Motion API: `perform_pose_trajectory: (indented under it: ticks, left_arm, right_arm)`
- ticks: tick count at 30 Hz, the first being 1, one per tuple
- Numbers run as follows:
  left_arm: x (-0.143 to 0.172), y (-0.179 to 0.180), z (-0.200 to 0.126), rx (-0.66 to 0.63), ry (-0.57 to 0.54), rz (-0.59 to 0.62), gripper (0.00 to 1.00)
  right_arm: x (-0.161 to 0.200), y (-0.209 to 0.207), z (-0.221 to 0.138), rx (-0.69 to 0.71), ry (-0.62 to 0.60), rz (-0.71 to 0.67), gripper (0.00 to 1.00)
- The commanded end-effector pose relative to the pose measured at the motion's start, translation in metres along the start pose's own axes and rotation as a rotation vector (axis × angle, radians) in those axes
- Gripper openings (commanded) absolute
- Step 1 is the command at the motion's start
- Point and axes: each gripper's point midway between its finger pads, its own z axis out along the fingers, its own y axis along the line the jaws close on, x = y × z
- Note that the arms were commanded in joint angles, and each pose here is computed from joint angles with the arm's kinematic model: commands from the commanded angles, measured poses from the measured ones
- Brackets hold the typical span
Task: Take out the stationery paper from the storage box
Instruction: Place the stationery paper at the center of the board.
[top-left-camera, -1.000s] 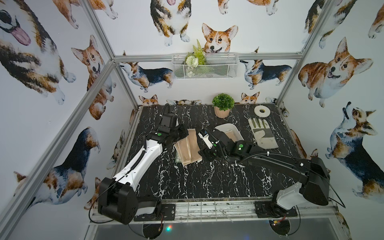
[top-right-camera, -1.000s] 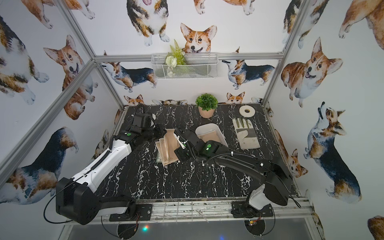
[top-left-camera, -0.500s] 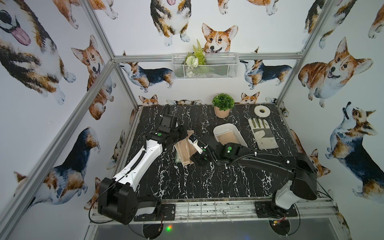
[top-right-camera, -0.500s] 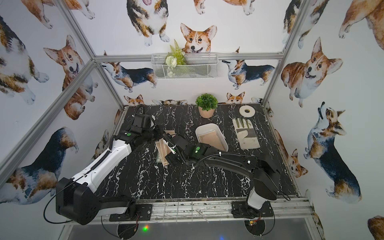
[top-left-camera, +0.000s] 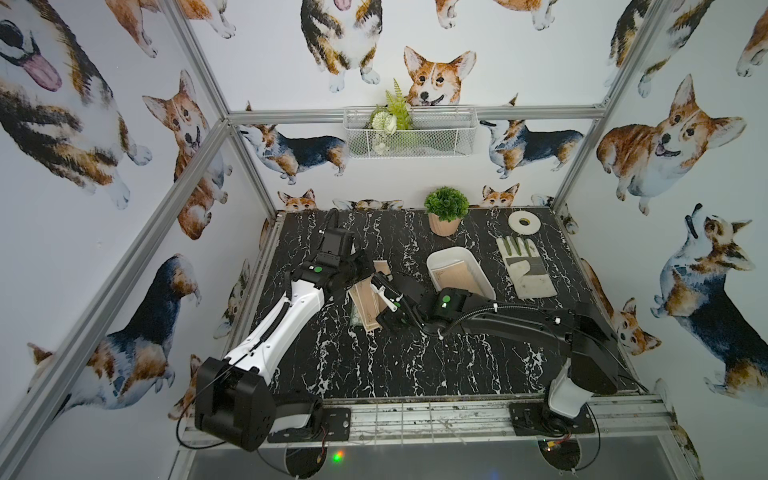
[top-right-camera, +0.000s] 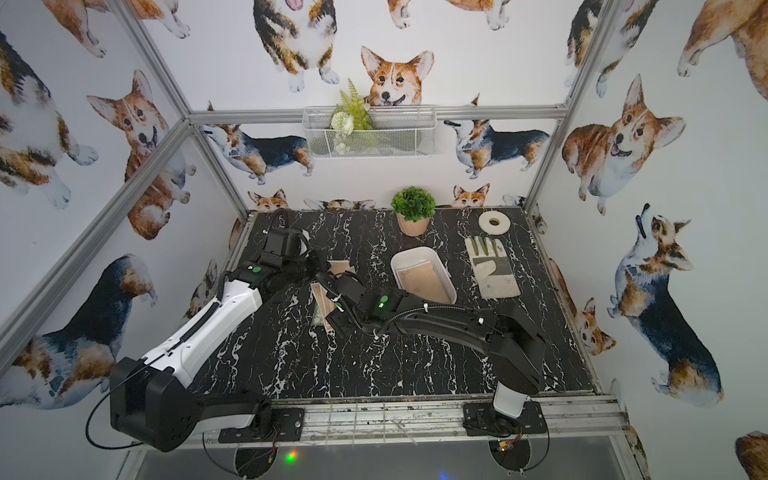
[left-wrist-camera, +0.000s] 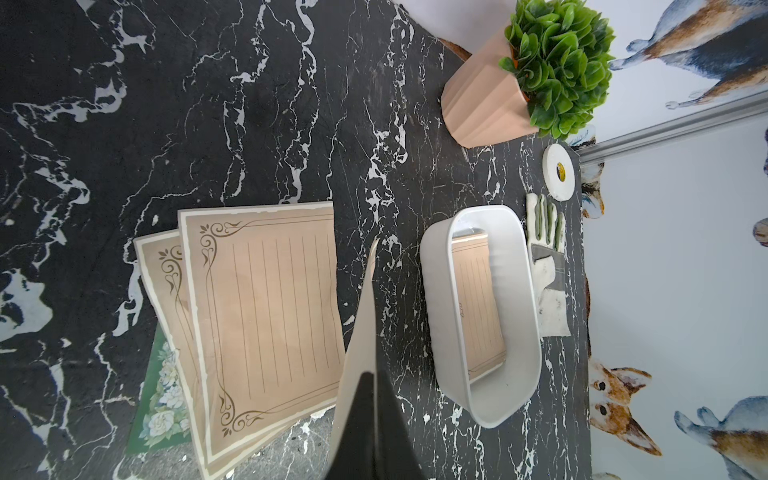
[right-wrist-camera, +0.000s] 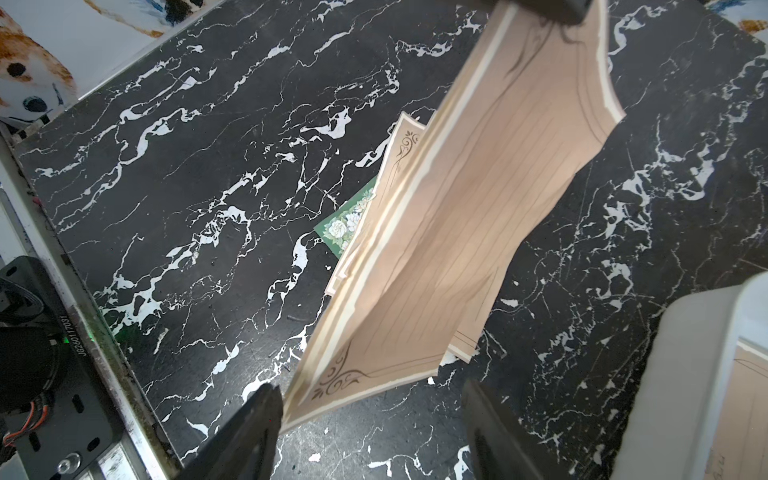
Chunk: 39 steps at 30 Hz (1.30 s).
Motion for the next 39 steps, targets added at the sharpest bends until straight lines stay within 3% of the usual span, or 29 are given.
perform_pose_trajectory:
  ticks: [1, 10, 24, 25, 34, 39]
  left_arm:
    - [-0.001, 0.003, -0.002, -0.013, -0.006, -0.009, 0.0]
    - [0.0, 0.005, -0.002, -0.016, -0.006, -0.011, 0.0]
    - [-0.003, 0.012, -0.006, -0.028, -0.025, -0.045, 0.0]
    - [-0.004, 0.013, -0.007, -0.028, -0.028, -0.049, 0.0]
    - [-0.006, 0.012, -0.01, -0.014, -0.044, -0.074, 0.0]
    - [-0.007, 0.011, -0.011, 0.015, -0.049, -0.103, 0.0]
  right_arm:
    - [0.0, -0.005, 0.001, 0.039, 0.001, -0.019, 0.74]
    - [0.006, -0.016, 0.005, 0.107, 0.024, -0.031, 0.69]
    - [0.004, -0.006, 0.01, 0.081, 0.001, -0.006, 0.64]
    - [0.003, -0.004, 0.01, 0.077, -0.005, -0.004, 0.59]
    - [0.0, 0.013, 0.02, 0.033, -0.022, 0.015, 0.51]
    - [0.001, 0.013, 0.028, 0.074, -0.038, 0.015, 0.44]
